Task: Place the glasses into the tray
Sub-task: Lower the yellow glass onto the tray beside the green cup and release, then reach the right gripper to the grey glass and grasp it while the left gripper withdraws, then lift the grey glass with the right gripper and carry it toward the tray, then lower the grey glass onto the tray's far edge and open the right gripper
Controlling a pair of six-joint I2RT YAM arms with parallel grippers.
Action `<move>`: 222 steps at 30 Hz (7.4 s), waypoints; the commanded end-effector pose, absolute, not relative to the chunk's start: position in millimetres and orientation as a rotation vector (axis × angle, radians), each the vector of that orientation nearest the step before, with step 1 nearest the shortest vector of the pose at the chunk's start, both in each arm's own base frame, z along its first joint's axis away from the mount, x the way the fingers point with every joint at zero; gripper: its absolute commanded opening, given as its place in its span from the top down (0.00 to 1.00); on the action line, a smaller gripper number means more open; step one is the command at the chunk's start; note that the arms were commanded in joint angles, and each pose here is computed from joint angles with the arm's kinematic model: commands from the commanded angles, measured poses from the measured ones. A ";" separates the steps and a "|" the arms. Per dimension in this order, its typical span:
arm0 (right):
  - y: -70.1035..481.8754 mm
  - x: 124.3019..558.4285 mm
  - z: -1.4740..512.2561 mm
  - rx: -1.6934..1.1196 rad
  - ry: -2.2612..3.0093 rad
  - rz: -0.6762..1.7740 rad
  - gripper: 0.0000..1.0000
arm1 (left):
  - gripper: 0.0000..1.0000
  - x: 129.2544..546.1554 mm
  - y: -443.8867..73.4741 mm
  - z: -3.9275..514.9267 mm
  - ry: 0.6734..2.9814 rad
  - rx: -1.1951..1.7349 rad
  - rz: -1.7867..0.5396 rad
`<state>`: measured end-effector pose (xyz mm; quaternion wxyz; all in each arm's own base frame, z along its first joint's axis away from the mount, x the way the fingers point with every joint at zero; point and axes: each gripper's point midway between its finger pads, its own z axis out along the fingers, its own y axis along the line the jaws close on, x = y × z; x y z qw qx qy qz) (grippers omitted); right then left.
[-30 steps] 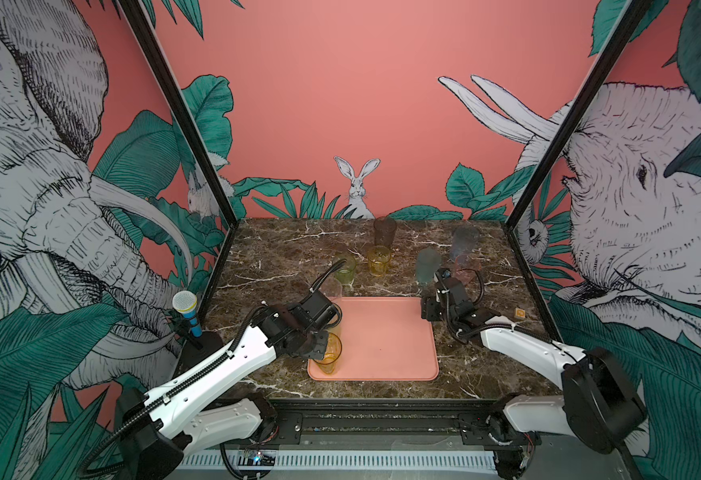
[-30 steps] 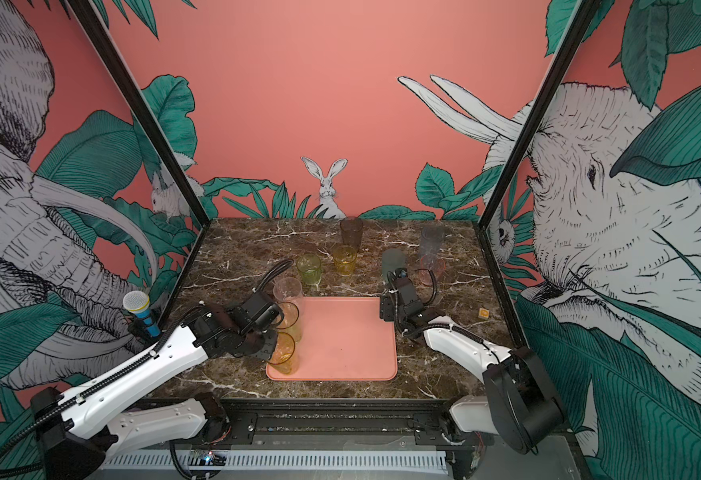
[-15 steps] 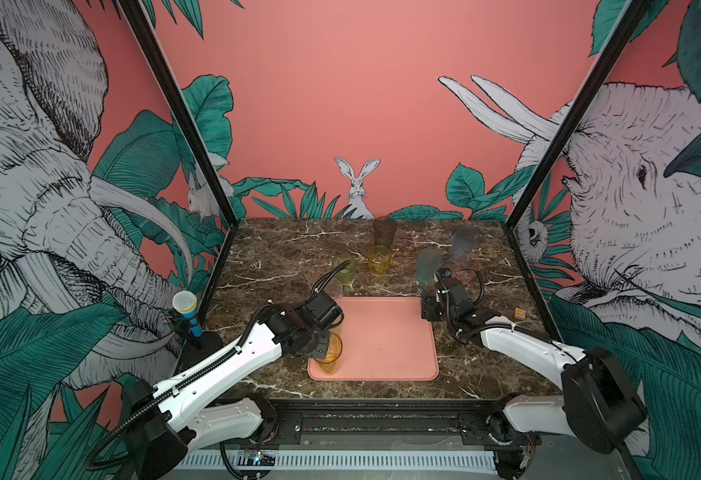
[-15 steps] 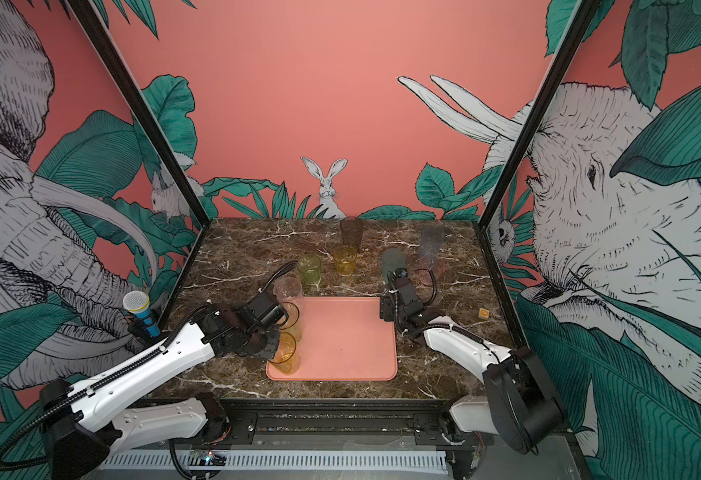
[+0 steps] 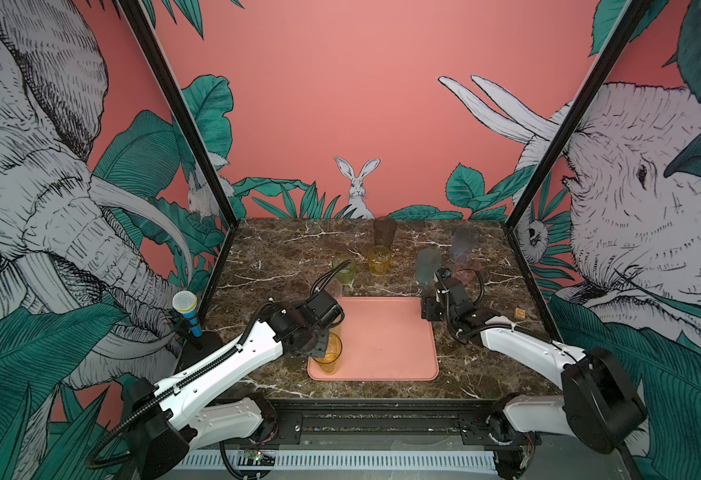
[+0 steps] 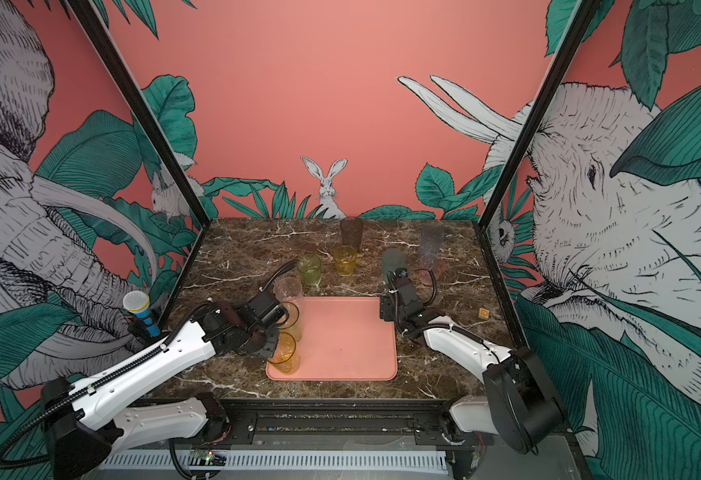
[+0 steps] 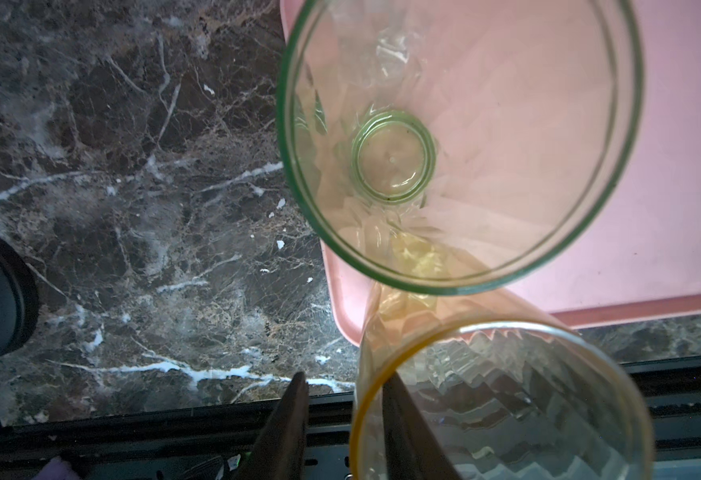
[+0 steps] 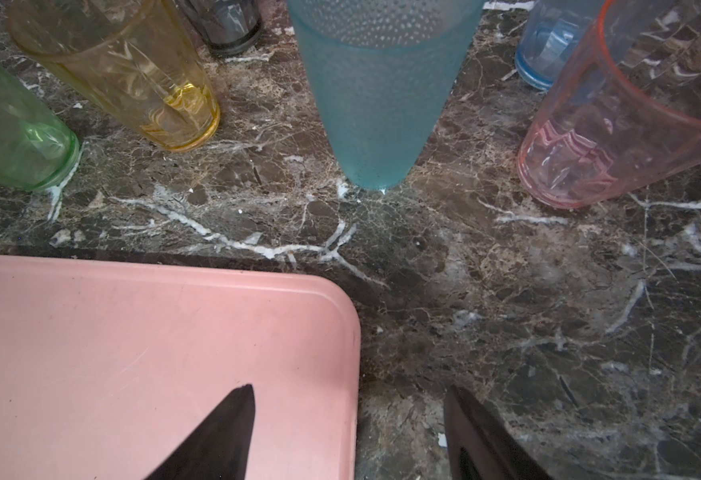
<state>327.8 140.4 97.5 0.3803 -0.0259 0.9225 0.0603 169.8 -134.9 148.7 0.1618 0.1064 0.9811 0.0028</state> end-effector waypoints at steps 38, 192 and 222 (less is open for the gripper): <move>196.4 384.6 223.0 -0.007 2.477 0.327 0.26 | 0.01 269.3 -49.6 251.2 2.271 -0.002 0.346; 226.3 372.6 310.7 -0.181 2.378 0.259 1.00 | 0.02 234.1 -31.6 237.1 2.183 0.073 0.255; 279.0 339.5 210.7 -0.322 2.509 0.170 1.00 | 0.02 233.8 -33.3 235.3 2.188 0.076 0.243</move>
